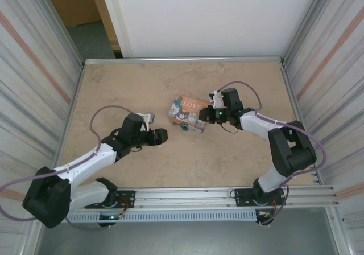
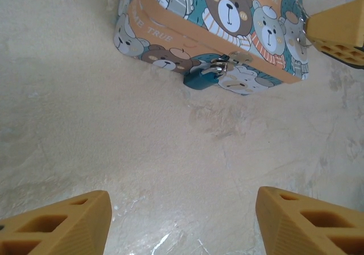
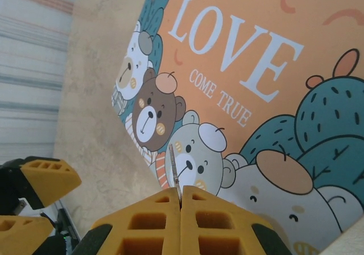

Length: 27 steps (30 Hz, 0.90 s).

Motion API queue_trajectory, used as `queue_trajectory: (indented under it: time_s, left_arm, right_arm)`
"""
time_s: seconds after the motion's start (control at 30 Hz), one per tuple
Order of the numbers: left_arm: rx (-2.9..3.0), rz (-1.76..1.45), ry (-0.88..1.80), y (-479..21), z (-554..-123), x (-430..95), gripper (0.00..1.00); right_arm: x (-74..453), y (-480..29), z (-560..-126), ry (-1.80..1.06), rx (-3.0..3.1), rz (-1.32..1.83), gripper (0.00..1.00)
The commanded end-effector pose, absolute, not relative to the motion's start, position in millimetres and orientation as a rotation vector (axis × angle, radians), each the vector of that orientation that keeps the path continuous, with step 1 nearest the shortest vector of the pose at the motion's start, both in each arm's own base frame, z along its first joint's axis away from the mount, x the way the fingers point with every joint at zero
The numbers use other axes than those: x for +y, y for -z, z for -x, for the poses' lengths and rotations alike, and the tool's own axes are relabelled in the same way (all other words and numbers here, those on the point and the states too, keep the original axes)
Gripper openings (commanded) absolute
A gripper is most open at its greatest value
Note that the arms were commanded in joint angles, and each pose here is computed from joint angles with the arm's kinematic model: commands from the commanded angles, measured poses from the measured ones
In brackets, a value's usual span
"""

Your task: Unlock the padlock with the key

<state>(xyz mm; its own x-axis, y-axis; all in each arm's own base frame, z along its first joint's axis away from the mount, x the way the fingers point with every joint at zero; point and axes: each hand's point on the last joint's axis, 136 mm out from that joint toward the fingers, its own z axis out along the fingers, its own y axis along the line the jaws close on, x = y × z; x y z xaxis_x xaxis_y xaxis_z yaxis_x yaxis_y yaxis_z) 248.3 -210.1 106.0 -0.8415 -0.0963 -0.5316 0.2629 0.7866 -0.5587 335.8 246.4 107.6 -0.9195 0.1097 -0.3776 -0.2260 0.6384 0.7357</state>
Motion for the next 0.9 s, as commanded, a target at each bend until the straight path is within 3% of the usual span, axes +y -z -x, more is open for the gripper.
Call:
queue_trajectory:
  time_s: [0.0,0.87]
  left_arm:
    - [2.384,-0.13,0.936,-118,-256,-220,0.67]
    - [2.454,-0.19,0.991,-95,-278,-258,0.57]
  right_arm:
    - [255,-117,-345,-1.257,2.426,0.099,0.0]
    - [267,-65,-324,-1.238,2.558,0.101,0.0]
